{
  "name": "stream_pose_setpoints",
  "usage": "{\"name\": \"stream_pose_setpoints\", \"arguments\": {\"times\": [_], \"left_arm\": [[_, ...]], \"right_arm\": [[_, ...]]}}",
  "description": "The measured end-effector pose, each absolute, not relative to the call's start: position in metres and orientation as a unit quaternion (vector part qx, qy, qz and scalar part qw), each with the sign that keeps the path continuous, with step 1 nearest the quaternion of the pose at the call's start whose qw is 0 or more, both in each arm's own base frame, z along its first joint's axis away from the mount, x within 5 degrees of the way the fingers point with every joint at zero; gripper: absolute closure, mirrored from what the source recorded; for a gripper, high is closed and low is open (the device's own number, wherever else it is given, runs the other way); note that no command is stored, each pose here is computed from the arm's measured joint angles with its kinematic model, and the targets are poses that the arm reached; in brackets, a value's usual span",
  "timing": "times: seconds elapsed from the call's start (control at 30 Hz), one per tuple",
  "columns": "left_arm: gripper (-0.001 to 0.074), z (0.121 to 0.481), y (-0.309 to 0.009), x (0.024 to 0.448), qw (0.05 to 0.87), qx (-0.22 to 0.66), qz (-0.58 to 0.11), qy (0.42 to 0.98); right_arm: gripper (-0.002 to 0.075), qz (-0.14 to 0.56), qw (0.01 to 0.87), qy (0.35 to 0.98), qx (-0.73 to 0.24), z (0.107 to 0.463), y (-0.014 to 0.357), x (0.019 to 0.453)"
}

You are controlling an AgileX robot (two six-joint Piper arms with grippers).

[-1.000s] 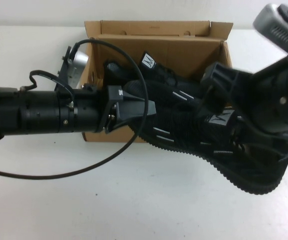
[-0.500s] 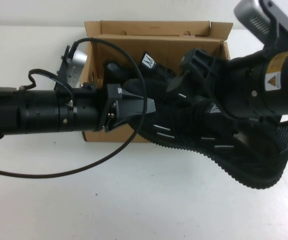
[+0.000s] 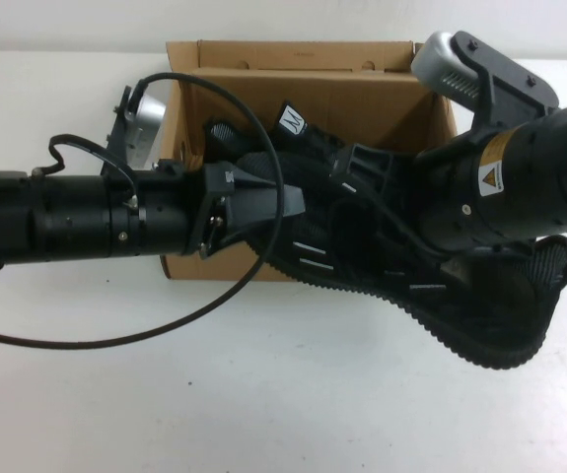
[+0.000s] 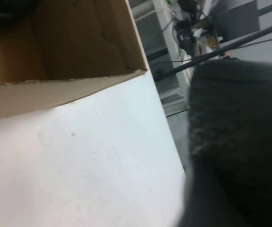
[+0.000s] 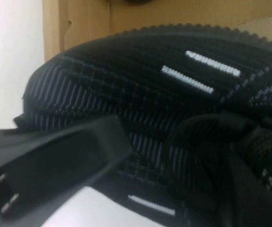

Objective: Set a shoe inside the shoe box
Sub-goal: Place the shoe in the shoe box

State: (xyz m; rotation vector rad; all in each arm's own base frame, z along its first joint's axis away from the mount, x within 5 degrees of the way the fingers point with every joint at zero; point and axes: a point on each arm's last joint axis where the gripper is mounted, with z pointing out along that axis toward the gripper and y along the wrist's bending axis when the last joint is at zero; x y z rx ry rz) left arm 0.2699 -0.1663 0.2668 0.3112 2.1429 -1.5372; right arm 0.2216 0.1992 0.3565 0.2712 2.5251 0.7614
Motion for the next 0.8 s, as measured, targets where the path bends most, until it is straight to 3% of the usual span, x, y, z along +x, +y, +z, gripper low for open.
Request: {"name": "stream_pose_setpoints", "arguments": {"times": [0.13, 0.23, 0.43, 0.8], "left_arm": [[0.0151, 0.269, -0.167, 0.268, 0.233, 0.119, -0.576, 0.775], [0.0073, 0.270, -0.168, 0.267, 0.231, 0.120, -0.579, 0.773], [0.0066, 0.267, -0.161, 0.274, 0.260, 0.113, -0.555, 0.782], [0.0065, 0.264, -0.114, 0.302, 0.341, 0.047, -0.488, 0.802]], "right_arm": [[0.0719, 0.281, 0.240, 0.924, 0.098, 0.357, 0.200, 0.221], [0.0720, 0.281, 0.241, 0.924, 0.095, 0.357, 0.200, 0.221], [0.0720, 0.292, 0.249, 0.919, 0.093, 0.360, 0.200, 0.221], [0.0721, 0.319, 0.282, 0.900, 0.094, 0.383, 0.185, 0.209]]}}
